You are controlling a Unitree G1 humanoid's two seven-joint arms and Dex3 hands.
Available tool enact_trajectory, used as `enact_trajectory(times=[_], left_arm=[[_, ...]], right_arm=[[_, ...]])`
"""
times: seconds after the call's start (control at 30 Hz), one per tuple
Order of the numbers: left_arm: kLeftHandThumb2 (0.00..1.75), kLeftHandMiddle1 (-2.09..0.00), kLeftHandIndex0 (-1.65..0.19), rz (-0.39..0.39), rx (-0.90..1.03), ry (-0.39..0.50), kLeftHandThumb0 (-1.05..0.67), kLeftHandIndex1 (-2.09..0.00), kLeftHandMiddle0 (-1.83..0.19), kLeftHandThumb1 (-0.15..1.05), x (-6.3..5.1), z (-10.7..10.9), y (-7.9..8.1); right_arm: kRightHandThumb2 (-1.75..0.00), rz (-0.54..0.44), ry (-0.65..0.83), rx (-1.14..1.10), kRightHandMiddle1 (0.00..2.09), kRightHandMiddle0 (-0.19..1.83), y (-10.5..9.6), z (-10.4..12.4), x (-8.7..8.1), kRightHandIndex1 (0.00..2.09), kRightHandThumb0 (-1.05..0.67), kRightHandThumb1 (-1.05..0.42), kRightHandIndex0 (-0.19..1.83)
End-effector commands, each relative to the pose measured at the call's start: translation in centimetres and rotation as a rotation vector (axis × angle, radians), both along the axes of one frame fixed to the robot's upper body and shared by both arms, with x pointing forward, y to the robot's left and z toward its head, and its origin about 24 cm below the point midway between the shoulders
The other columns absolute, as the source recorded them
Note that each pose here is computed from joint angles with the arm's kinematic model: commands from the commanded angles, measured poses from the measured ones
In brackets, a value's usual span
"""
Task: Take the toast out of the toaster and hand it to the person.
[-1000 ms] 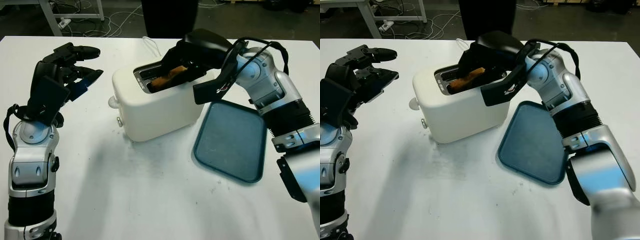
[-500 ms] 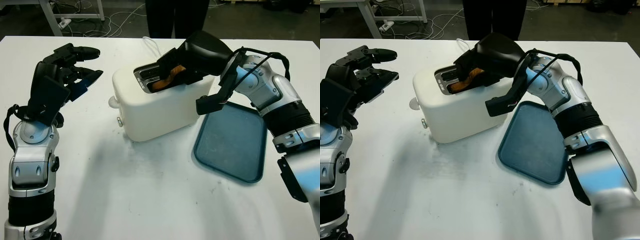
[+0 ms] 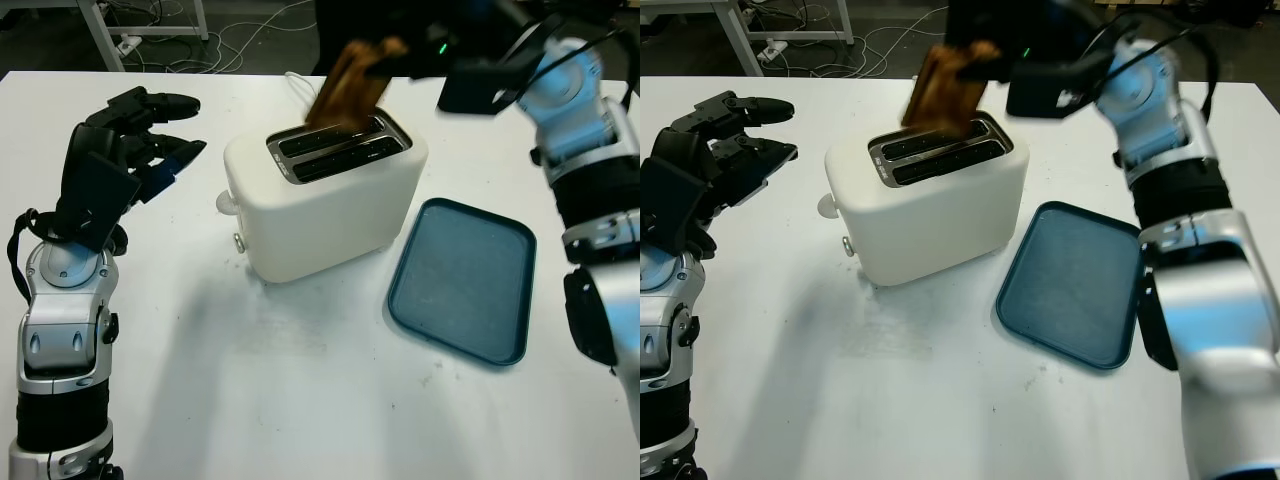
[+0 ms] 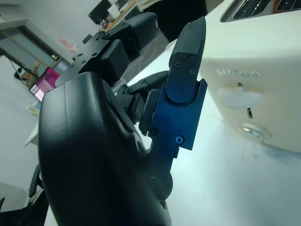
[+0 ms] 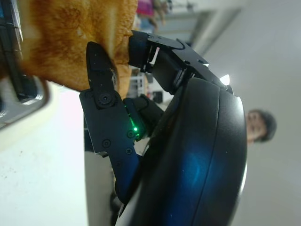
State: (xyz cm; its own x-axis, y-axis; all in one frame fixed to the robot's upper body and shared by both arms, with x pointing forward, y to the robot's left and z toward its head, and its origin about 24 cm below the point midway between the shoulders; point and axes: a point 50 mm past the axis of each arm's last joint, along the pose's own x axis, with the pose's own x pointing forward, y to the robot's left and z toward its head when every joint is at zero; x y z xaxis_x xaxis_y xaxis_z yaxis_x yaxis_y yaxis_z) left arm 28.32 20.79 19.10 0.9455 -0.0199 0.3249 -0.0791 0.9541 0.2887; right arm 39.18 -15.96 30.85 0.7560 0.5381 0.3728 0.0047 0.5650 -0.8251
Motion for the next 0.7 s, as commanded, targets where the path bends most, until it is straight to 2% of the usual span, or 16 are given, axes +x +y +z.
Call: enact_trajectory(times=[0.0,0.13,0.33,0.57,0.67], left_arm=[[0.00,-0.93,-0.63,0.010,0.005,0.003,-0.56,-0.60,-0.60,0.88,-0.2,-0.1,0.1],[0.00,-0.93,-0.63,0.004,-0.006,0.001,-0.54,-0.59,-0.59,0.88,-0.1,-0.2,0.2],[0.00,-0.94,-0.63,0.000,-0.013,0.005,-0.55,-0.60,-0.59,0.88,-0.1,-0.2,0.2],[0.00,-0.94,-0.63,0.002,-0.003,0.012,-0.55,-0.60,-0.58,0.88,0.0,-0.2,0.1],[0.00,-0.94,-0.63,0.001,0.000,0.010,-0.54,-0.60,-0.58,0.88,0.0,-0.2,0.1]], right_arm=[[-0.36,-0.063,0.001,0.098,1.75,0.86,-1.6,1.1,0.2,1.75,-0.54,-0.92,1.11],[-0.33,-0.140,0.067,0.245,1.75,0.92,-3.6,0.5,0.9,1.75,-0.57,-0.92,1.13],[-0.40,-0.194,0.199,0.439,1.75,0.83,-5.7,-2.1,1.6,1.75,-0.44,-0.92,1.05],[-0.46,-0.284,0.311,0.628,1.75,0.76,-6.3,-6.3,2.4,1.75,-0.28,-0.92,1.01],[-0.49,-0.315,0.374,0.741,1.75,0.57,-6.2,-7.8,2.7,1.75,-0.23,-0.92,0.95]])
